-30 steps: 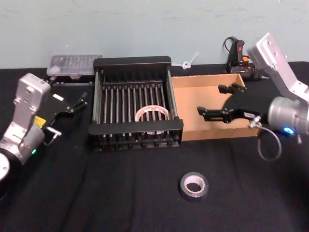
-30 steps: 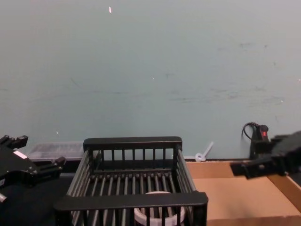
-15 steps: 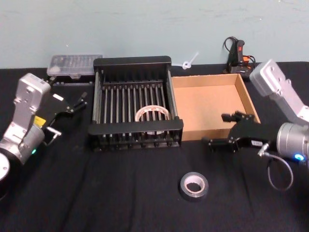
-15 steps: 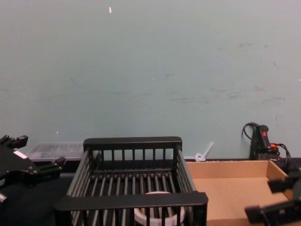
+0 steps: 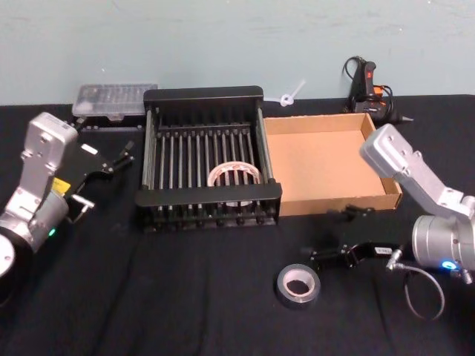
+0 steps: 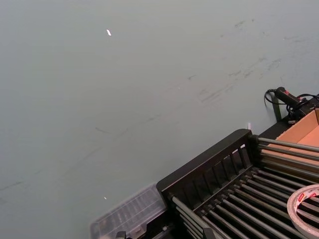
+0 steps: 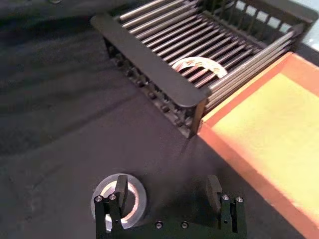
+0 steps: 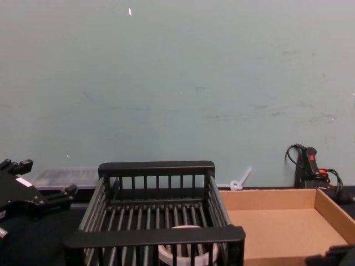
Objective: Pick up the white tape and place it into the black box , Pick up the silver tape and place it into the brown box.
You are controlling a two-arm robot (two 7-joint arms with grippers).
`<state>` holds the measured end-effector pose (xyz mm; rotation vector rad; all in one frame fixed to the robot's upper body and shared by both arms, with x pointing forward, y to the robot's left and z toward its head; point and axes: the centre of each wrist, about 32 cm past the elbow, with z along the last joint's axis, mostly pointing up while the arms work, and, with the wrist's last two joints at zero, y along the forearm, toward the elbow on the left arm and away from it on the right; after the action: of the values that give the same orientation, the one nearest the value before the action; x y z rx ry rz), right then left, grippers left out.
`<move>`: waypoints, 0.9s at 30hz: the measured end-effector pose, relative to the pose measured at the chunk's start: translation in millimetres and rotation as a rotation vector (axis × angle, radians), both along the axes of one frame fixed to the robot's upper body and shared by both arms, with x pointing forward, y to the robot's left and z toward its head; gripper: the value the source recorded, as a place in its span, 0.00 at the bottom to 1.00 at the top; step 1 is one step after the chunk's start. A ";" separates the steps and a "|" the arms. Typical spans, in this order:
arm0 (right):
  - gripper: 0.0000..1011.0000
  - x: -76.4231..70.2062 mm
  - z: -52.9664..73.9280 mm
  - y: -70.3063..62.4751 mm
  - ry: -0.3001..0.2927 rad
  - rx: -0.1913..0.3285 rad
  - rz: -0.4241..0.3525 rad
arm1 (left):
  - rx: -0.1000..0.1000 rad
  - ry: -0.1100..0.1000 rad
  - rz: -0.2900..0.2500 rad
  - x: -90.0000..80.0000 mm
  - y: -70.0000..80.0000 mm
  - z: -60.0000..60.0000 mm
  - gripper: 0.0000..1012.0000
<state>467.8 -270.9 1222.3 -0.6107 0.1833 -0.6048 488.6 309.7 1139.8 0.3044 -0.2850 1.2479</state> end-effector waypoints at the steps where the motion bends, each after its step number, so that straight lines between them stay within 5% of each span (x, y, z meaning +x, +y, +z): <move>1: 0.99 0.2 -0.5 0.4 0.004 -0.001 0.004 | 0.000 0.000 0.000 0.0 0.0 0.0 0.99; 27: 0.99 4.2 -11.6 7.7 0.089 -0.056 0.084 | 0.000 0.000 0.000 0.0 0.0 0.0 0.99</move>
<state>472.0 -263.2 1210.7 -0.6971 0.2235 -0.5036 488.6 309.7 1139.8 0.3044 -0.2851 1.2479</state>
